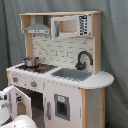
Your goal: Play with the kitchen
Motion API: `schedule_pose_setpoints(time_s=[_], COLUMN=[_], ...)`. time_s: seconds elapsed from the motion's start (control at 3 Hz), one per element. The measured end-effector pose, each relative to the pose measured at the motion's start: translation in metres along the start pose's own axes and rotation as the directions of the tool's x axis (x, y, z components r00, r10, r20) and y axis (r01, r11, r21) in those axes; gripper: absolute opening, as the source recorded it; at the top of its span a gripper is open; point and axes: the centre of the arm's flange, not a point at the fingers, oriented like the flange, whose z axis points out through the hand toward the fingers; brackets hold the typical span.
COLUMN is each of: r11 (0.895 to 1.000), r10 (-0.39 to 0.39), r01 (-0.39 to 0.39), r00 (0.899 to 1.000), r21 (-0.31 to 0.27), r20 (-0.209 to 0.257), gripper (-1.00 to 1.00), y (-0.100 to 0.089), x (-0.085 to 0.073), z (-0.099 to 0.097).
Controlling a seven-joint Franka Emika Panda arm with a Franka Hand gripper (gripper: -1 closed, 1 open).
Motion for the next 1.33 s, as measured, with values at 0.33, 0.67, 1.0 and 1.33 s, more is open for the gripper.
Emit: schedule_pose_setpoints(time_s=[0.33, 0.67, 1.0, 1.33], r11=[0.999, 0.998, 0.995, 0.99], r10=[0.019, 0.04, 0.059, 0.076], r01=[-0.019, -0.04, -0.058, -0.074], r00=[1.0, 0.999, 0.998, 0.997], r21=[-0.027, -0.052, -0.086, -0.117], r20=[0.006, 0.005, 0.007, 0.011], gripper=[-1.0, -1.0, -1.0, -1.0], y=[-0.008, -0.017, -0.026, -0.037], x=[0.007, 0.014, 0.021, 0.031], z=[-0.019, -0.037, -0.054, -0.069])
